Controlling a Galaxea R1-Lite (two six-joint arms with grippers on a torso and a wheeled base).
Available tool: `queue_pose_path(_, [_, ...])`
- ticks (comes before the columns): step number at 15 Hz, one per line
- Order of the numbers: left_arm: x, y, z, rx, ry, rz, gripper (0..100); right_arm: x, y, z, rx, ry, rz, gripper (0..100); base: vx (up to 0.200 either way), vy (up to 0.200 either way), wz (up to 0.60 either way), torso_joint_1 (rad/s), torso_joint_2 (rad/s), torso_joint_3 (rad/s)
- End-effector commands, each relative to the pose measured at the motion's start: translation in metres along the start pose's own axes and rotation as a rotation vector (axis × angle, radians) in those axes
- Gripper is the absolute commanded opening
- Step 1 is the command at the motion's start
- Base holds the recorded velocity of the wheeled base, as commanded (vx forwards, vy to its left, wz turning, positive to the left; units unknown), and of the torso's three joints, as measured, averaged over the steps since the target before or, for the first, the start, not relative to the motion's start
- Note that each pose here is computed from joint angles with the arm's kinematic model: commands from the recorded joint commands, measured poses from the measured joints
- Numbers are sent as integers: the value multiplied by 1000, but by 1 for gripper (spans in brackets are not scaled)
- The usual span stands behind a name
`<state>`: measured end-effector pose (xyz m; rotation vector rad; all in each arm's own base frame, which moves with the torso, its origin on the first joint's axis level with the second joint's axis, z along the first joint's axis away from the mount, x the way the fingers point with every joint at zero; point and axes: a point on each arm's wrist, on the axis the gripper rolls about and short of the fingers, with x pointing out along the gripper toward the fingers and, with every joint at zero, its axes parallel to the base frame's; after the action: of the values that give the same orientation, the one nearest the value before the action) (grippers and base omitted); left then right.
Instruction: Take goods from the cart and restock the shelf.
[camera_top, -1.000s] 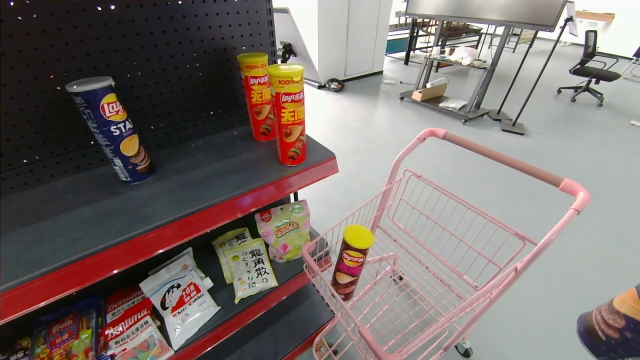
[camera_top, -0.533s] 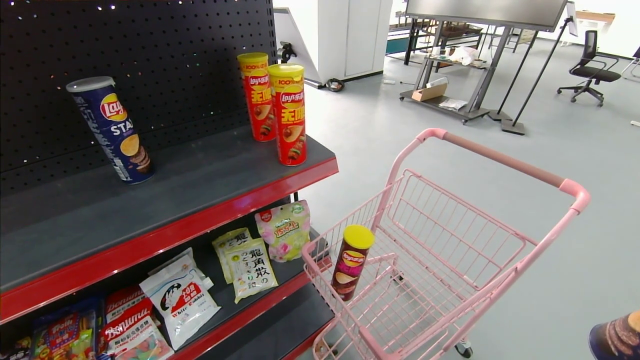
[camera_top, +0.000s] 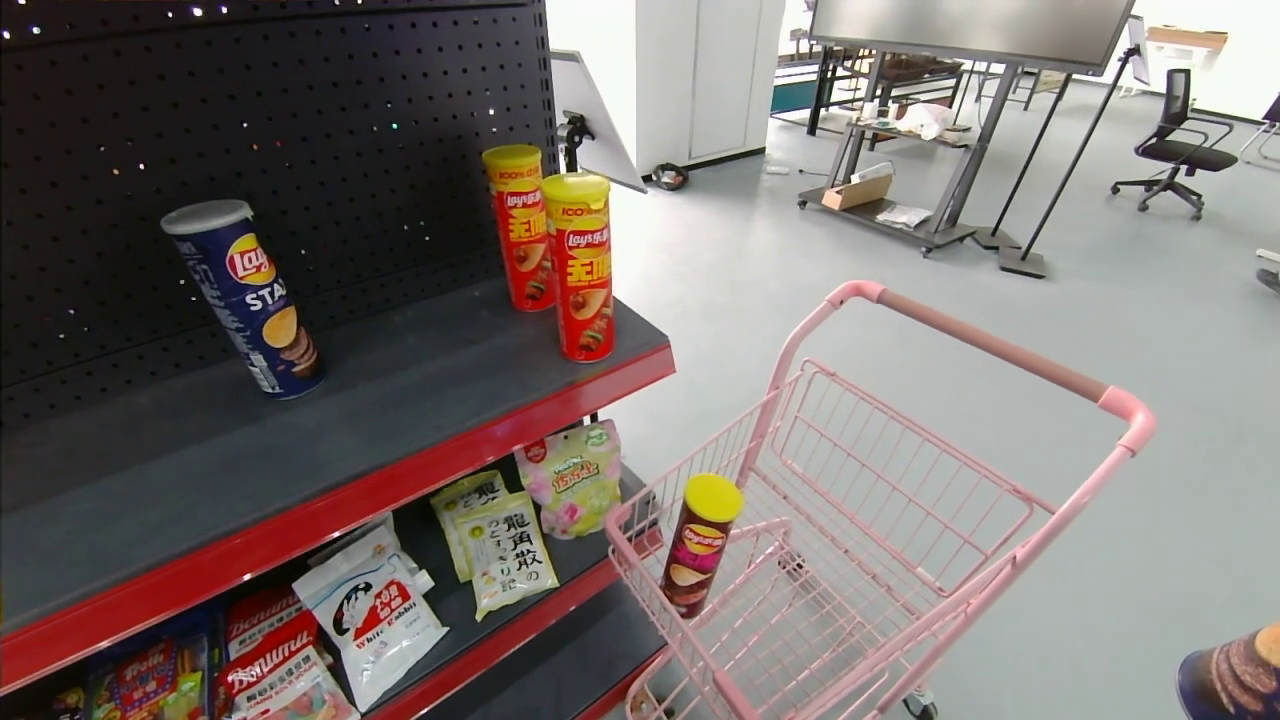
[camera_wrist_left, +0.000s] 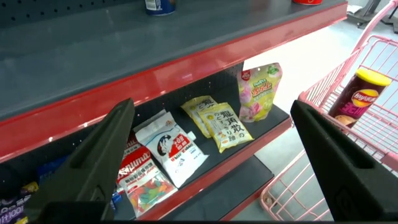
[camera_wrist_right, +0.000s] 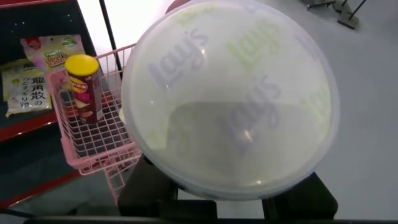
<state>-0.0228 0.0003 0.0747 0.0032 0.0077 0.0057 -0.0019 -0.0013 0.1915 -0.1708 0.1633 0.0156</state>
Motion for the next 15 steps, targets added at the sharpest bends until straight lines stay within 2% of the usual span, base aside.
queue_pose_path(1, [0,0,0,0,0,0,100,2,0,0,-2,11,7,0,0,0,0,154,-373,-212])
queue_pose_path(10, [0,0,0,0,0,0,100,9,0,1,0,42,18,0,0,0,0,161,-364,-210])
queue_pose_path(13, [0,0,0,0,0,0,100,9,0,1,2,44,8,0,0,0,0,28,-76,-37])
queue_pose_path(15, [0,0,0,0,0,0,100,9,0,1,2,46,5,0,0,0,600,2,-3,-5])
